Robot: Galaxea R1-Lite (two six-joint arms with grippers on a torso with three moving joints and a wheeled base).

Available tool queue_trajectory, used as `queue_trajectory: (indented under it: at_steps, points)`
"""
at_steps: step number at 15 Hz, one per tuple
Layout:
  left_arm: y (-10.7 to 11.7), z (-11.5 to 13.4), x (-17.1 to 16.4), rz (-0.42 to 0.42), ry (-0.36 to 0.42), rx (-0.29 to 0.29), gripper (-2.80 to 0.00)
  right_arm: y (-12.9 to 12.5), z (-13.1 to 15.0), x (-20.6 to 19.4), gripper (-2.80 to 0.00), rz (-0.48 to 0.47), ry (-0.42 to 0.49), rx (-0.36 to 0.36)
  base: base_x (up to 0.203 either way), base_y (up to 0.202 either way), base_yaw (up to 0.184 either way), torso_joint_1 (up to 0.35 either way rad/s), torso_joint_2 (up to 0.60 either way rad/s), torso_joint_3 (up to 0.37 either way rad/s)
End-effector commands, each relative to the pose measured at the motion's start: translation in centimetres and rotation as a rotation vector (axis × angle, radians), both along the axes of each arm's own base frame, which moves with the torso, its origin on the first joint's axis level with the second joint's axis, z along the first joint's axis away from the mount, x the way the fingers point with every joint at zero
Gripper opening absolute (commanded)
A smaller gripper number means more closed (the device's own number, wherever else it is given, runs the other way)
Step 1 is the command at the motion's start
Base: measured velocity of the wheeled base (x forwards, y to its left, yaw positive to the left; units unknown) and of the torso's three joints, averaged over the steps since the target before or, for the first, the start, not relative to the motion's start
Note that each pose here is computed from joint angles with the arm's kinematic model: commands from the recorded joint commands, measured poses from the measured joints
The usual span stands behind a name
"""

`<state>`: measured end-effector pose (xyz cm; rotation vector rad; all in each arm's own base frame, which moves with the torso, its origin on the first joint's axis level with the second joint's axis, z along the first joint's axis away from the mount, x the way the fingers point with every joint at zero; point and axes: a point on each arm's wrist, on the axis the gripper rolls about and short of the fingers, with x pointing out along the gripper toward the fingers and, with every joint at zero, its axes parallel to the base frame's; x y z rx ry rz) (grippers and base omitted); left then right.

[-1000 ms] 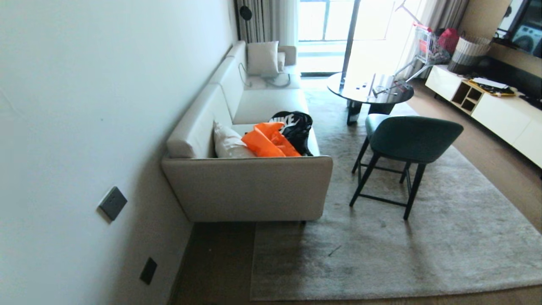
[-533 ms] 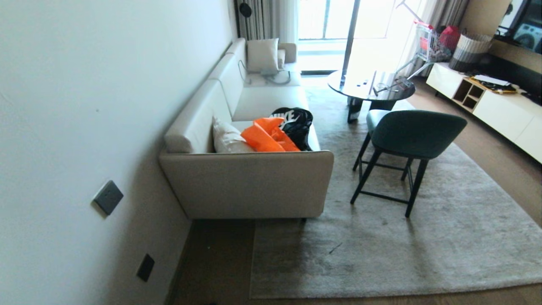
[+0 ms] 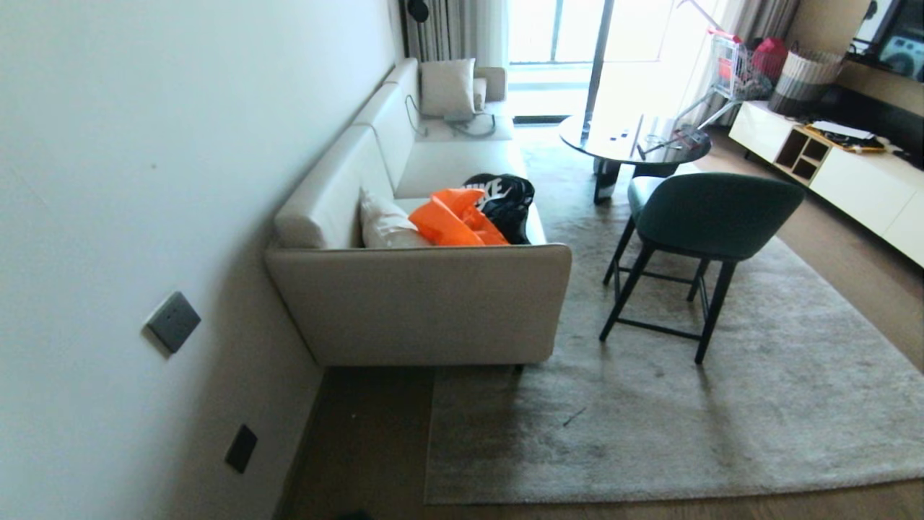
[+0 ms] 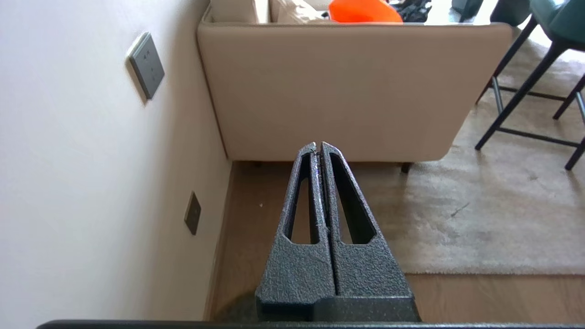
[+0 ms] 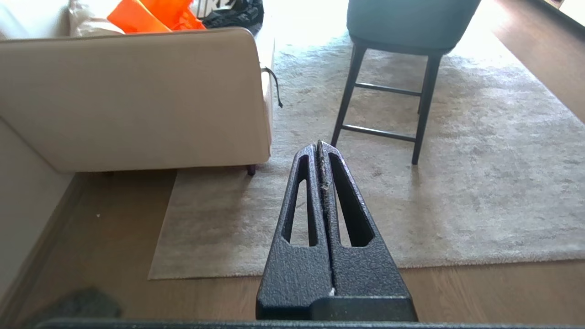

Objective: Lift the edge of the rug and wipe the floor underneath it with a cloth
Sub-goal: Pick up the rag

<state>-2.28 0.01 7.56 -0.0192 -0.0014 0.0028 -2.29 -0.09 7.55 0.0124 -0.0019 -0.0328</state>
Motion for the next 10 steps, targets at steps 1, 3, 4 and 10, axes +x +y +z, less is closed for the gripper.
queue_trajectory:
  at_steps: [1, 3, 4, 10]
  points:
    - [0.0, 0.0, 0.0, 0.0, 0.0, -0.001, -2.8, 0.0, 0.01, 0.01, -2.8, 0.001, 0.0, 0.0, 0.0, 0.0, 0.0, -0.154, 0.42, 0.262]
    - [0.0, 0.0, 0.0, 0.0, 0.0, -0.001, -2.8, 0.0, 0.01, 0.01, -2.8, 0.001, 0.0, 0.0, 0.0, 0.0, 0.0, -0.181, 0.51, 0.32]
    - [0.0, 0.0, 0.0, 0.0, 0.0, -0.001, -2.8, 0.0, 0.0, 0.01, -2.8, 0.001, 0.002, 0.0, 0.0, 0.0, 0.0, -0.199, 0.54, 0.338]
    - [0.0, 0.0, 0.0, 0.0, 0.0, -0.001, -2.8, 0.0, 0.0, 0.02, -2.8, 0.0, 0.002, 0.0, 0.0, 0.0, 0.0, -0.173, 0.53, 0.362]
